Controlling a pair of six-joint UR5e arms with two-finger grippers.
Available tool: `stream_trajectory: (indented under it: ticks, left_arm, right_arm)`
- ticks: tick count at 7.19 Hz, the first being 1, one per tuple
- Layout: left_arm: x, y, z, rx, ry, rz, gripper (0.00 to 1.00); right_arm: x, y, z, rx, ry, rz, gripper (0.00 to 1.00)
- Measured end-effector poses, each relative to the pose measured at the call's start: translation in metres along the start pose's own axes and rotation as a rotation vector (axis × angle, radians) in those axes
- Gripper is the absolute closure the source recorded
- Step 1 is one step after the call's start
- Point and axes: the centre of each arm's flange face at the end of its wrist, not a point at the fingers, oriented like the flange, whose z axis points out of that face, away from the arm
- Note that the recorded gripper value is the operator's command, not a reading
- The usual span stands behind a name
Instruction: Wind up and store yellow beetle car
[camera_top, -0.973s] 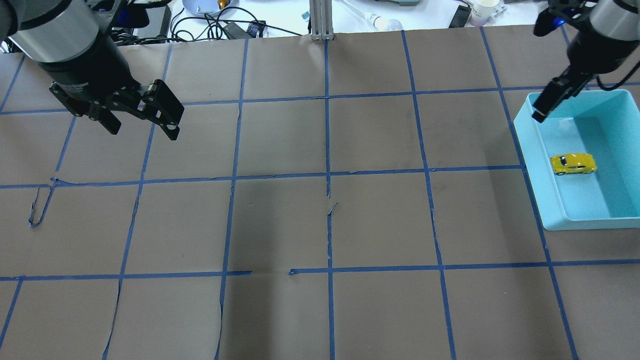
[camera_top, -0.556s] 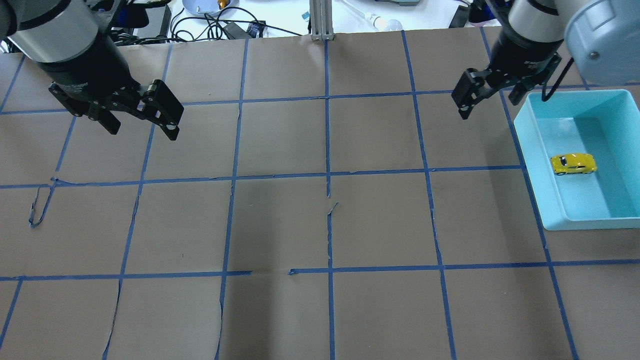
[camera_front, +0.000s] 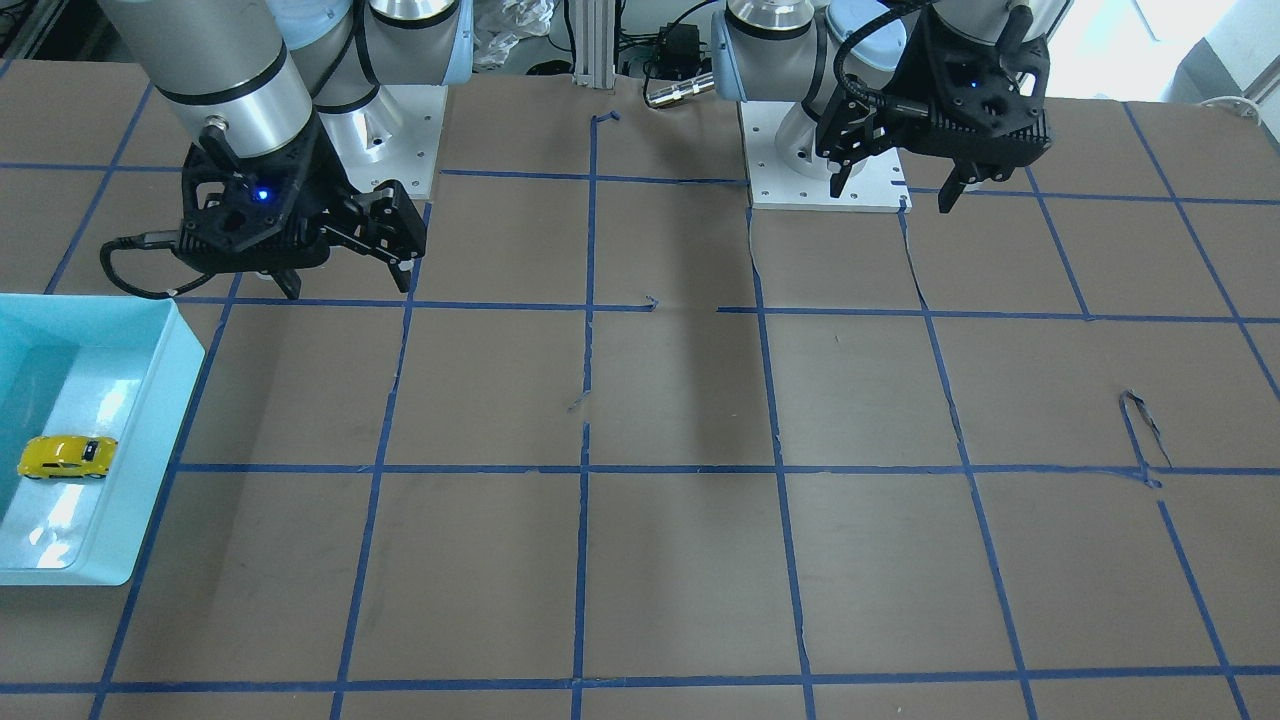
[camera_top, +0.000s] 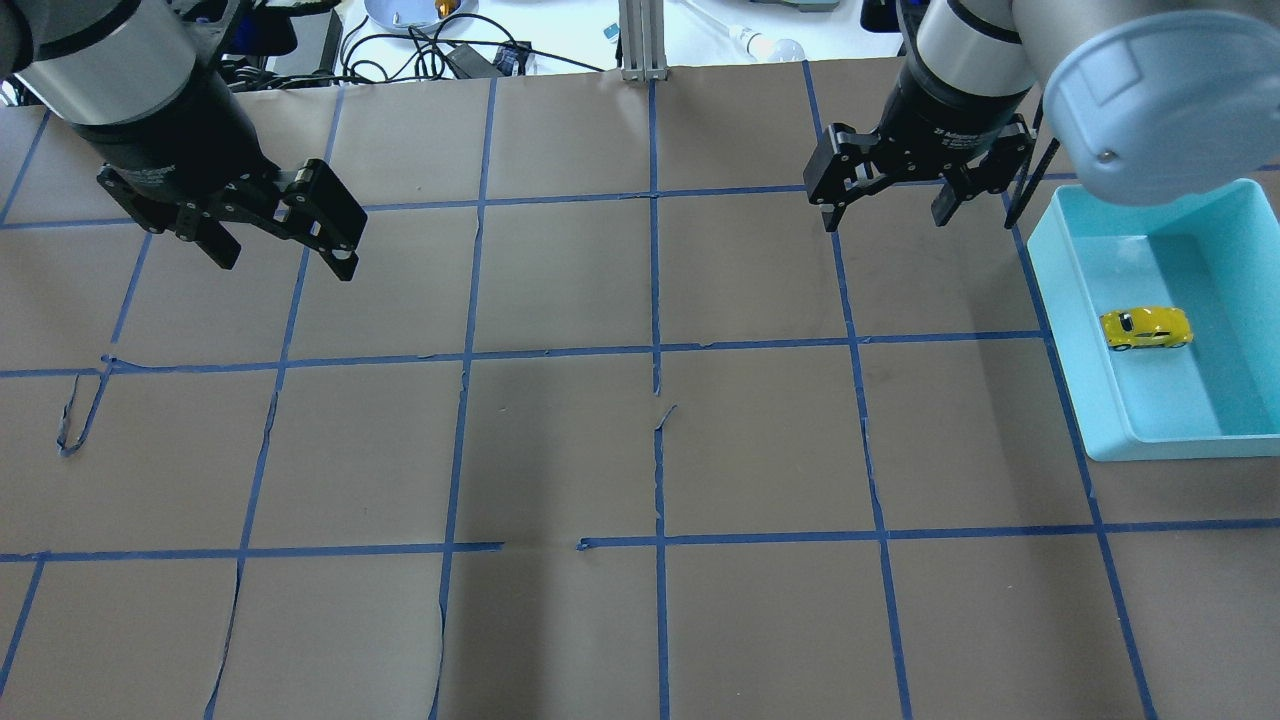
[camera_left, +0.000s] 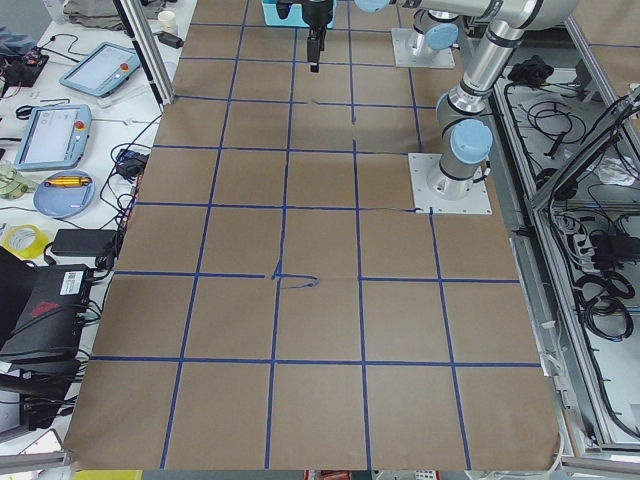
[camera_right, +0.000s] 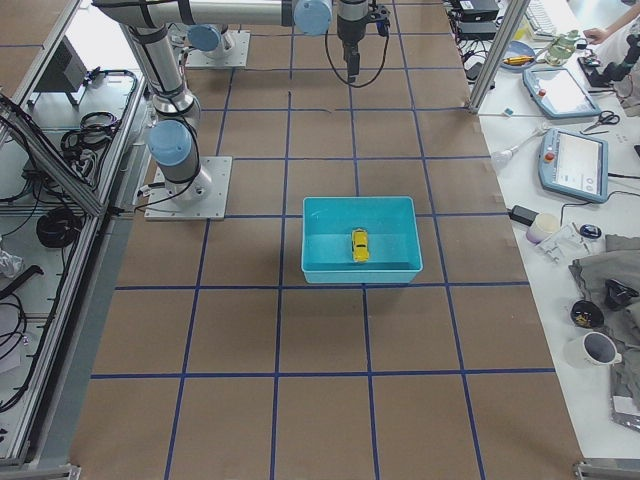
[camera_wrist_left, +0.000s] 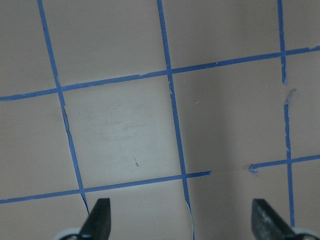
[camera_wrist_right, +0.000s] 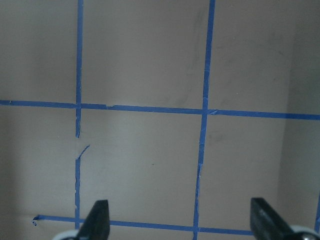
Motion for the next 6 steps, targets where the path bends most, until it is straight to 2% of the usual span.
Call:
stream_trajectory:
  ticks: [2, 6]
  left_arm:
    - [0.000, 0.000, 0.000, 0.000, 0.000, 0.000, 0.00]
    - [0.000, 0.000, 0.000, 0.000, 0.001, 0.000, 0.00]
  right_arm:
    - [0.035, 0.003, -0.005, -0.039, 0.016, 0.050, 0.00]
    - [0.043, 0.016, -0.025, -0.012, 0.023, 0.062, 0.00]
